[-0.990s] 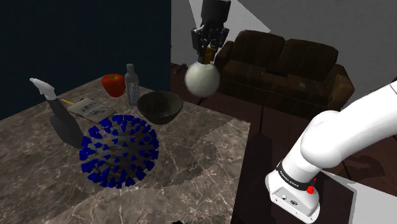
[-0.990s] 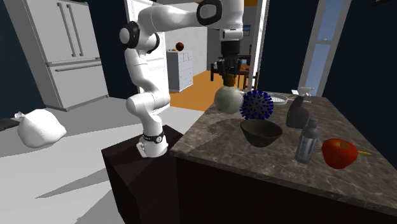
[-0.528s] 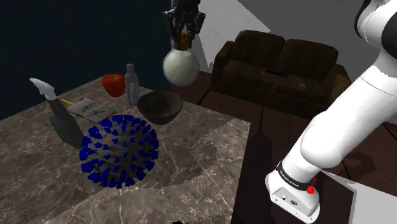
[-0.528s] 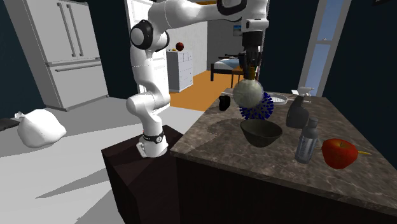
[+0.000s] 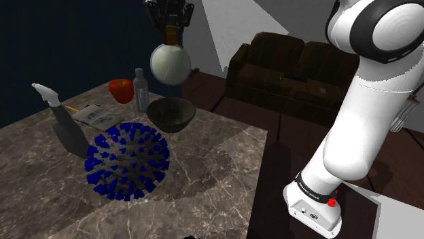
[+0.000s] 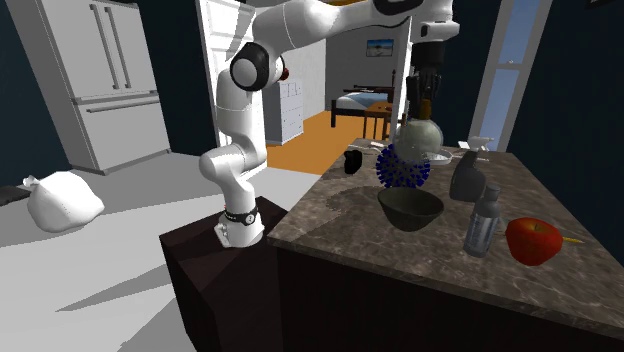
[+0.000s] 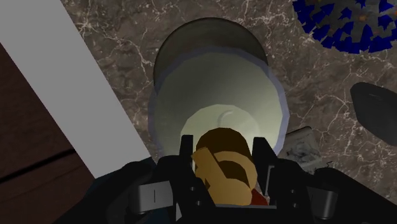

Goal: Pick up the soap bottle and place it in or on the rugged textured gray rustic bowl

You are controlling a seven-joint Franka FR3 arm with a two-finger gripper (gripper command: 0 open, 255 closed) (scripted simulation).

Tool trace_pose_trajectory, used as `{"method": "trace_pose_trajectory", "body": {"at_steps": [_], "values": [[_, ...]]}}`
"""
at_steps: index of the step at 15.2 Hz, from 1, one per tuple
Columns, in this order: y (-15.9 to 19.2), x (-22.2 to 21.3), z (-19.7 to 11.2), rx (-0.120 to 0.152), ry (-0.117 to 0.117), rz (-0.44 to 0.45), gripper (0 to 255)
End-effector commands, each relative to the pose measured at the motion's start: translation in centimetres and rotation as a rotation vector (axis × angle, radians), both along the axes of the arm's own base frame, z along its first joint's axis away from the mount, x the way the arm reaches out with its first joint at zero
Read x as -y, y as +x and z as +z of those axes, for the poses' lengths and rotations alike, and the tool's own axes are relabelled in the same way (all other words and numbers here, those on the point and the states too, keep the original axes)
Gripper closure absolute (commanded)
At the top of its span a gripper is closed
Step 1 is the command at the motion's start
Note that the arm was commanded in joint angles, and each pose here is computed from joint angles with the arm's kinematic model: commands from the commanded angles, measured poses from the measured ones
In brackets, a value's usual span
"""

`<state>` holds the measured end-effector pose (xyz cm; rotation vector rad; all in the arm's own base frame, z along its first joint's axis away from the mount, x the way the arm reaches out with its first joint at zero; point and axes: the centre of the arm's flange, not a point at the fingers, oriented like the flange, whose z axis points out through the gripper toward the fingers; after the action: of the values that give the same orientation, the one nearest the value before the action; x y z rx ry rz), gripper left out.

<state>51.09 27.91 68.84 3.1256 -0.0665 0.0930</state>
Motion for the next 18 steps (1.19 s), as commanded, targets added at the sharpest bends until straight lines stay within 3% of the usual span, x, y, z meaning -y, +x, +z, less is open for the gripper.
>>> {"method": "trace_pose_trajectory", "body": {"at_steps": [1,18], "values": [[0.1,-0.1,-0.9,0.001,0.001,-0.001,255],[0.1,-0.1,-9.9,0.001,0.001,-0.001,255]]}}
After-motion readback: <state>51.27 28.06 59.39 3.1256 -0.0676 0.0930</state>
